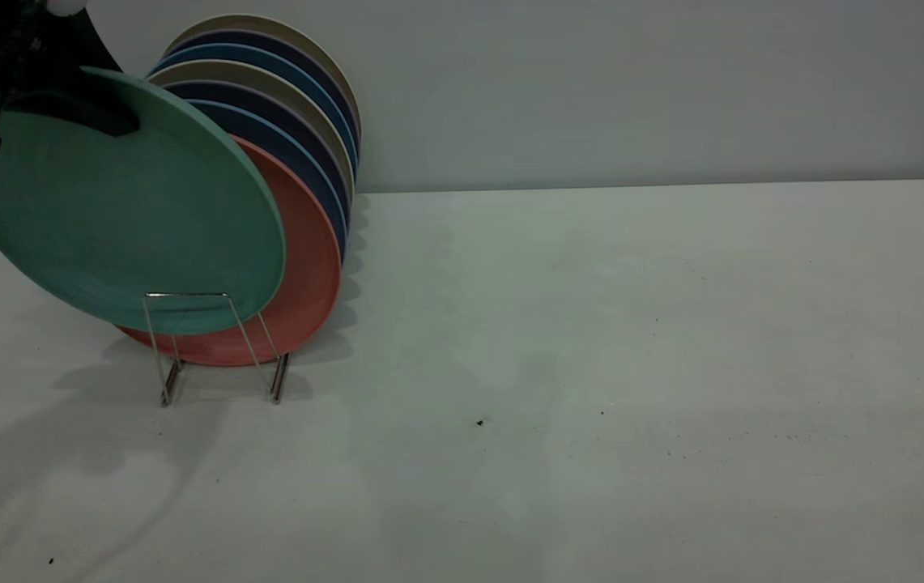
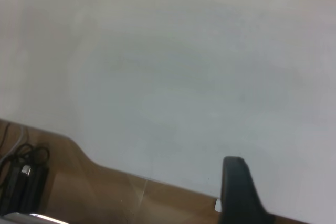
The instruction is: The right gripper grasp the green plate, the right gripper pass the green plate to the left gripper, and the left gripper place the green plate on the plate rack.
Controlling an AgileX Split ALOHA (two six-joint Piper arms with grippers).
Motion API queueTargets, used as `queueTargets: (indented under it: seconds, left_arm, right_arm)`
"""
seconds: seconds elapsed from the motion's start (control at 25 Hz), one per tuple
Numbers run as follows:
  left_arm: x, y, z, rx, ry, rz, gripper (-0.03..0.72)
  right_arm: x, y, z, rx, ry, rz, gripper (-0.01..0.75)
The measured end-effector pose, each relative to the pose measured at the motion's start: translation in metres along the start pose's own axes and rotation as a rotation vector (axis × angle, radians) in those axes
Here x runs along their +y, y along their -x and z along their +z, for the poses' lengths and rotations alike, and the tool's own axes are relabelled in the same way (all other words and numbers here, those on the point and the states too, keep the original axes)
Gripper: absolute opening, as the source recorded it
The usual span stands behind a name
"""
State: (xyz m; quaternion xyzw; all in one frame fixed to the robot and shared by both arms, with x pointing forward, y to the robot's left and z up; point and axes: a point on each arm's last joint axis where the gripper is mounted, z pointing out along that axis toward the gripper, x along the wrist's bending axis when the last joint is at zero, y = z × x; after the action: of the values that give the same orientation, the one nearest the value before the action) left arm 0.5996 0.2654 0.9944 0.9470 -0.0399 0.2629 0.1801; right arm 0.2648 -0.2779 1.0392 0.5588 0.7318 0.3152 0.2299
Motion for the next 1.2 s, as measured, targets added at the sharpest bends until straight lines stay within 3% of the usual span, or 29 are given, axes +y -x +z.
queueTargets:
  seconds: [0.24,0.44,0.64,0.88,1.04,1.2]
  left_arm:
    - [0.002,-0.001,0.0,0.011,0.021,-0.033,0.379]
    - [0.006,-0.004,-0.002,0.037,0.055,-0.091,0.502]
    - [0.017,-0.011,-0.03,0.112,0.074,-0.192,0.519]
    - [0.048,-0.013,-0.107,0.252,0.168,-0.463,0.519]
    - [0.069,0.004,-0.165,0.294,0.204,-0.625,0.52]
    - [0.078,0.036,-0.208,0.259,0.123,-0.771,0.52]
  right_arm:
    - [0.0,0.0,0.0,0.0,0.0,0.0,0.46]
    - [0.0,0.0,0.0,-0.001,0.0,0.0,0.46]
    - [0.0,0.0,0.0,-0.001,0.0,0.0,0.46]
    - [-0.001,0.003,0.0,-0.035,-0.008,0.037,0.46]
    - [-0.002,0.008,0.0,-0.088,-0.018,0.088,0.46]
    - [-0.002,0.009,0.0,-0.088,-0.019,0.086,0.46]
